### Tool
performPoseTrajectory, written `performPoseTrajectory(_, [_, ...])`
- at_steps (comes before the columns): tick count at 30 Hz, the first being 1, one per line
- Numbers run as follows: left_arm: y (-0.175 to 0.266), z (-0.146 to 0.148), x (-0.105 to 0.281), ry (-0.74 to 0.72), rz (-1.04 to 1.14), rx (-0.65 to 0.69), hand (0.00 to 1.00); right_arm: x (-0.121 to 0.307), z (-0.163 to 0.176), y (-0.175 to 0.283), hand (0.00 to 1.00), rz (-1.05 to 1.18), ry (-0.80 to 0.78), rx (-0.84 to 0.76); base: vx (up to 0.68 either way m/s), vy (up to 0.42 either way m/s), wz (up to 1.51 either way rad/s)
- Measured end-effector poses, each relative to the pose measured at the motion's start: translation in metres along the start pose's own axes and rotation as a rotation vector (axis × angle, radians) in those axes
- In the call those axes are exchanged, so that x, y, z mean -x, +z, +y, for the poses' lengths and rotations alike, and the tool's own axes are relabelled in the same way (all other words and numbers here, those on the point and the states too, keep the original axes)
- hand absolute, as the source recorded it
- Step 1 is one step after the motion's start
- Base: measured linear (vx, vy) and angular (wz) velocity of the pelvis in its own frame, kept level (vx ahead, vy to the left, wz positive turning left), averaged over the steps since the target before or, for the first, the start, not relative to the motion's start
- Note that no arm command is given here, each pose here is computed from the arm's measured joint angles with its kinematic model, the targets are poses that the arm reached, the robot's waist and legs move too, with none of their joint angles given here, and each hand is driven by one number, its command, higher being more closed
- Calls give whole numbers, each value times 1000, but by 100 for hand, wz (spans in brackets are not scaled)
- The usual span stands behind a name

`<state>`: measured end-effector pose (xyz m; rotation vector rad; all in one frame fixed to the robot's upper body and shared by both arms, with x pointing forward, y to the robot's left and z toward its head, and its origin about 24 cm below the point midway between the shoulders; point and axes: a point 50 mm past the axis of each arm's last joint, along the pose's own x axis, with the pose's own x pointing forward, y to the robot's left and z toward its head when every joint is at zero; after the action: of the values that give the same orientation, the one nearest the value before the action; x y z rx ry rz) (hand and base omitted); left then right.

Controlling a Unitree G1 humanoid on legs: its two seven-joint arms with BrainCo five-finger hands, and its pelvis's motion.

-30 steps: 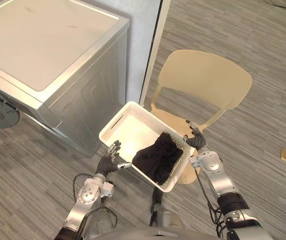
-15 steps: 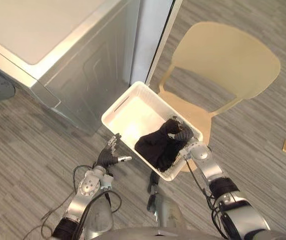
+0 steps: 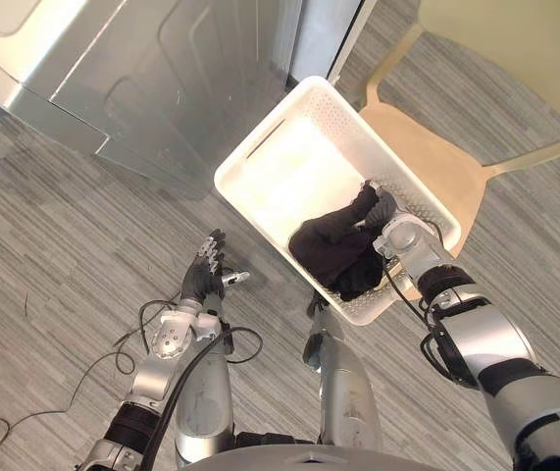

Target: Pick up the laundry basket with both hands and put the clothes into the washing machine.

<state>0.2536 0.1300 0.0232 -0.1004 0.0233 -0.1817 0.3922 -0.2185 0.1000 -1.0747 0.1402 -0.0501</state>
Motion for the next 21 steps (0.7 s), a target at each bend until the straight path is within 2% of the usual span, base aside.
performPoseTrajectory(5, [16, -25, -3, -77, -74, 59, 0, -6, -31, 6, 0, -39, -87, 246, -34, 0, 5])
performPoseTrajectory(6, [17, -32, -3, -102, -82, 75, 0, -7, -40, 7, 100, -44, -114, 311, -42, 14, 9])
performPoseTrajectory(12, [26, -59, 2, -198, -123, 133, 0, -7, -64, 0, 100, 7, -161, 589, -27, 19, 7])
performPoseTrajectory(14, [27, -69, 5, -226, -127, 172, 0, -4, -73, -20, 100, 89, -154, 667, -22, 26, 8])
performPoseTrajectory(18, [25, -74, 15, -215, -121, 222, 0, 3, -72, -51, 100, 198, -144, 573, 0, 27, 6])
performPoseTrajectory(21, [25, -75, 16, -216, -121, 229, 0, 10, -65, -68, 100, 241, -182, 345, 19, -2, -6])
